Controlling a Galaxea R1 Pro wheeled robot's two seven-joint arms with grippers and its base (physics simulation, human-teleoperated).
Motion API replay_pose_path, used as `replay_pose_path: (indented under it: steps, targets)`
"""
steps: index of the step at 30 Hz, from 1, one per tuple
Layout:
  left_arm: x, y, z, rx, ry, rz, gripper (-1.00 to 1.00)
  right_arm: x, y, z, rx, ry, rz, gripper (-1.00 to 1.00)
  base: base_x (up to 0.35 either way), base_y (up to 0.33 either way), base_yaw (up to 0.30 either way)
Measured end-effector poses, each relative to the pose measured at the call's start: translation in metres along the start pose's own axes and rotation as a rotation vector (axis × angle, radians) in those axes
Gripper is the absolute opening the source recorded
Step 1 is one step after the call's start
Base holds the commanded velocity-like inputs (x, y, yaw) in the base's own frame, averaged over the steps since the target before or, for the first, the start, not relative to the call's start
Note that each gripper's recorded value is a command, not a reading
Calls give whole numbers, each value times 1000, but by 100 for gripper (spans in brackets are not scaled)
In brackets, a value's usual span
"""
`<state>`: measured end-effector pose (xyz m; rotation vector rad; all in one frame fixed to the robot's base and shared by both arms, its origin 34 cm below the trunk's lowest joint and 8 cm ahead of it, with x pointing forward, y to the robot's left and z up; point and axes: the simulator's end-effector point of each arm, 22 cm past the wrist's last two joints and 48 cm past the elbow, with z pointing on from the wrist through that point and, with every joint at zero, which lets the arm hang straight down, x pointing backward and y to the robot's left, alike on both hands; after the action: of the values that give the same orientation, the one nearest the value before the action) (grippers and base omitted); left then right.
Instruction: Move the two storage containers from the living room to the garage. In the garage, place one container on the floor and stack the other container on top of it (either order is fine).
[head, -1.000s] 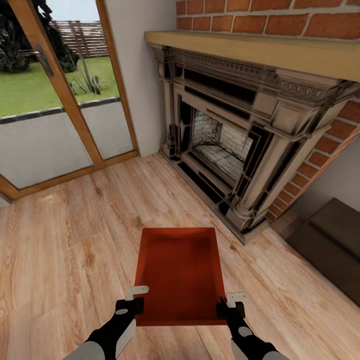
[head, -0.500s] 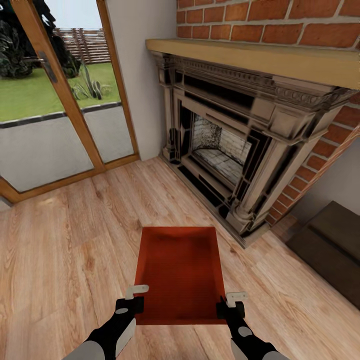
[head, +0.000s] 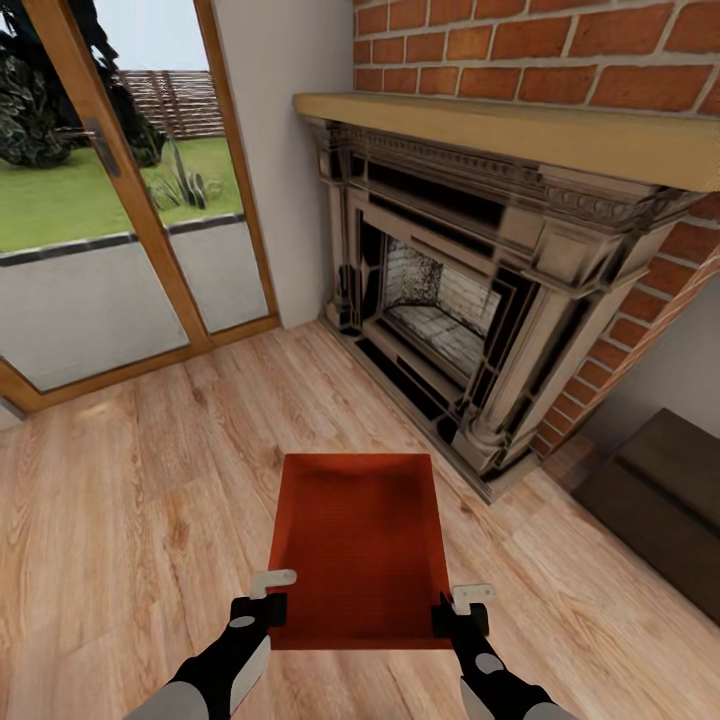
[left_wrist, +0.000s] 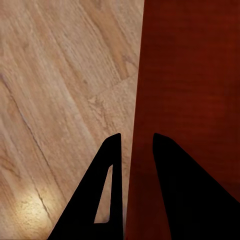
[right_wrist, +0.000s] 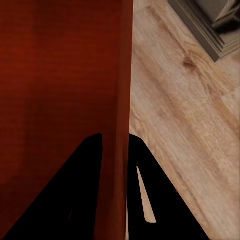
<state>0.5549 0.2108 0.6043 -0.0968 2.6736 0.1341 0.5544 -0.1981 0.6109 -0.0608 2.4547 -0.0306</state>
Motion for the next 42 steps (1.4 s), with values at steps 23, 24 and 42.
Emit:
replay_pose_path:
  steps: [23,24,42]
  targets:
    - [-19,0,-9,2,-38,-4,-100,-20,-1,-4,2,-39,1,-100,0,0,0]
    - [-20,0,-9,2,-40,-4,-100,-21,-1,-5,3,-41,1,-100,0,0,0]
    - [-31,0,-14,3,-62,-7,-100,-33,-2,-8,4,-63,1,-100,0,0,0]
